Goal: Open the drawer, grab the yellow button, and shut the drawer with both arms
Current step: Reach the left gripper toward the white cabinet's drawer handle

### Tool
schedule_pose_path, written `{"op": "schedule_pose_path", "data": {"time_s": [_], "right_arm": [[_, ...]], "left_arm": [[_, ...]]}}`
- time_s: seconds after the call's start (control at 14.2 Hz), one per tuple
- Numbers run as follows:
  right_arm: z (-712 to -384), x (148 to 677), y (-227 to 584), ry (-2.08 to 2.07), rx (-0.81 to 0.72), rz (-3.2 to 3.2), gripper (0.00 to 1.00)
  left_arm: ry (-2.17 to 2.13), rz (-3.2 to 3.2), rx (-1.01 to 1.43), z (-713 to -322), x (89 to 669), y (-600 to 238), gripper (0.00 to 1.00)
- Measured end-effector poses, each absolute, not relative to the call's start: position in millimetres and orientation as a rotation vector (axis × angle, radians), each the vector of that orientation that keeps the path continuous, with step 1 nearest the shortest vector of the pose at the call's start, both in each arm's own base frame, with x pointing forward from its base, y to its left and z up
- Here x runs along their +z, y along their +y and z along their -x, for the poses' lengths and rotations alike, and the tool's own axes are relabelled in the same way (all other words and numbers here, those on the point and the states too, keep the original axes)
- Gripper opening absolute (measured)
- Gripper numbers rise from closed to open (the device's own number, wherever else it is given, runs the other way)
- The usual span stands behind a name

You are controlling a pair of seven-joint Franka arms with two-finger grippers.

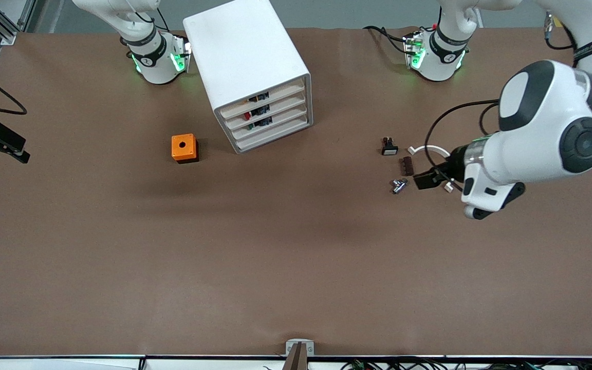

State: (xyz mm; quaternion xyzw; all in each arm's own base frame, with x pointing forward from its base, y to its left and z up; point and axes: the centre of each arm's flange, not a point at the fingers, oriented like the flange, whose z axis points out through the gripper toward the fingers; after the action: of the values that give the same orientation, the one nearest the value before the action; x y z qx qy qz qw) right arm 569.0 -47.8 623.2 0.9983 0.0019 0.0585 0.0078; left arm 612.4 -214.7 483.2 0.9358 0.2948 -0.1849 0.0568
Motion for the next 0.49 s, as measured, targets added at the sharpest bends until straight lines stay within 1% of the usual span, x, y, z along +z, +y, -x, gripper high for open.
{"op": "schedule_pose_path", "data": {"time_s": [0.49], "right_arm": [[-569, 623, -49, 0.004, 0.183, -3.121, 1.0]], "left_arm": [[1.605, -2.496, -0.94, -596, 431, -304, 1.0]]}}
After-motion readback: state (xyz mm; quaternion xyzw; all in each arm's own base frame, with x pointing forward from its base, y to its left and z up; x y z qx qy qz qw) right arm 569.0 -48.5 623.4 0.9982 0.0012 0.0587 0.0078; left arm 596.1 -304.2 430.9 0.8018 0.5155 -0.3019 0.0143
